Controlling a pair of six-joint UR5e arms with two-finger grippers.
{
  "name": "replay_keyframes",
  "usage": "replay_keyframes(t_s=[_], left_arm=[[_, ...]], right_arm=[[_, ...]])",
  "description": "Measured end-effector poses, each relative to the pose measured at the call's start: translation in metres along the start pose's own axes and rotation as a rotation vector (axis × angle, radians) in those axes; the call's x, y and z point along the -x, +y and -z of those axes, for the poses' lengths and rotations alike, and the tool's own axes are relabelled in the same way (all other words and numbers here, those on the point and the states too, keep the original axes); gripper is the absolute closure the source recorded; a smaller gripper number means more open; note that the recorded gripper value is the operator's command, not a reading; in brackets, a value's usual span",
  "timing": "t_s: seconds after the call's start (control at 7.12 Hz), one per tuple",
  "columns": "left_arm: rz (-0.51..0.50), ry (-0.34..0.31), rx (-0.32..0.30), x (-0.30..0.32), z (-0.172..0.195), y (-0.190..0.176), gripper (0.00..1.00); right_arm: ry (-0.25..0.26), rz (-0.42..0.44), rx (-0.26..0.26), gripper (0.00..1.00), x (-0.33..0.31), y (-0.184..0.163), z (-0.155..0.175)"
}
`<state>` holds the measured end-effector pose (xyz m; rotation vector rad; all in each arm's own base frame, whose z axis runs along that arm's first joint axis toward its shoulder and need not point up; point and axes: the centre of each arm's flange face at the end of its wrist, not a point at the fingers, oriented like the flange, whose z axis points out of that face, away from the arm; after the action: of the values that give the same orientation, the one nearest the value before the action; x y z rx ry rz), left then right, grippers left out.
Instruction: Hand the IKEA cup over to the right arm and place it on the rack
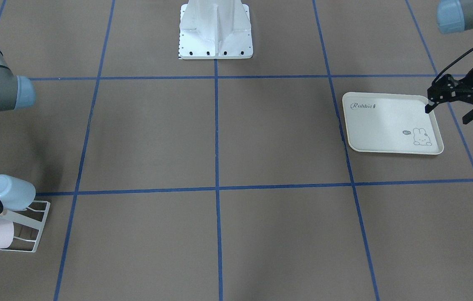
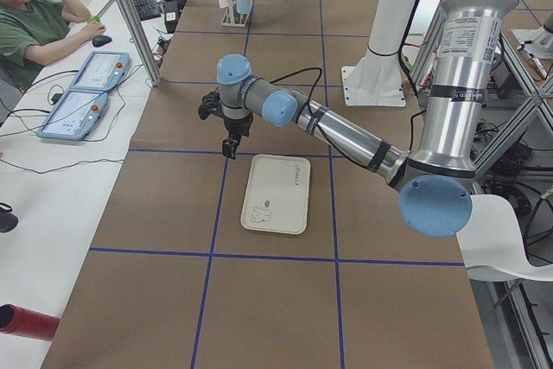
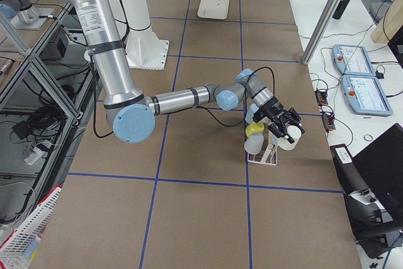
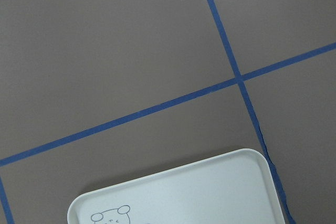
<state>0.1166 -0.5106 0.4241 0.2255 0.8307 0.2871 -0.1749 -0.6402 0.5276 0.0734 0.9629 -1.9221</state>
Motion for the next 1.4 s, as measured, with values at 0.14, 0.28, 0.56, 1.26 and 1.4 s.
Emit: replay_keyframes(t_s=[0.14, 0.28, 0.56, 1.26, 1.4], left_arm=[[0.000, 0.000, 0.000, 0.000, 0.000, 0.000, 0.00], [0.000, 0.001, 0.000, 0.000, 0.000, 0.000, 0.00], [0.000, 0.009, 0.002, -0.001, 0.000, 0.000, 0.00], [-0.005, 0.013, -0.006, -0.003, 0.004, 0.000, 0.00], [-0.008, 0.013, -0.011, -0.005, 0.007, 0.000, 0.00]], right_arm=[[-0.002, -0.007, 0.000, 0.05, 0.001, -0.001, -0.001], [-0.003, -0.012, 0.000, 0.05, 0.002, -0.001, -0.001], [-0.004, -0.017, 0.000, 0.01, 0.002, -0.001, -0.002], [0.056, -0.286, -0.220, 0.01, -0.017, 0.034, 0.021], [0.041, -0.453, -0.337, 0.00, -0.014, 0.041, 0.024]])
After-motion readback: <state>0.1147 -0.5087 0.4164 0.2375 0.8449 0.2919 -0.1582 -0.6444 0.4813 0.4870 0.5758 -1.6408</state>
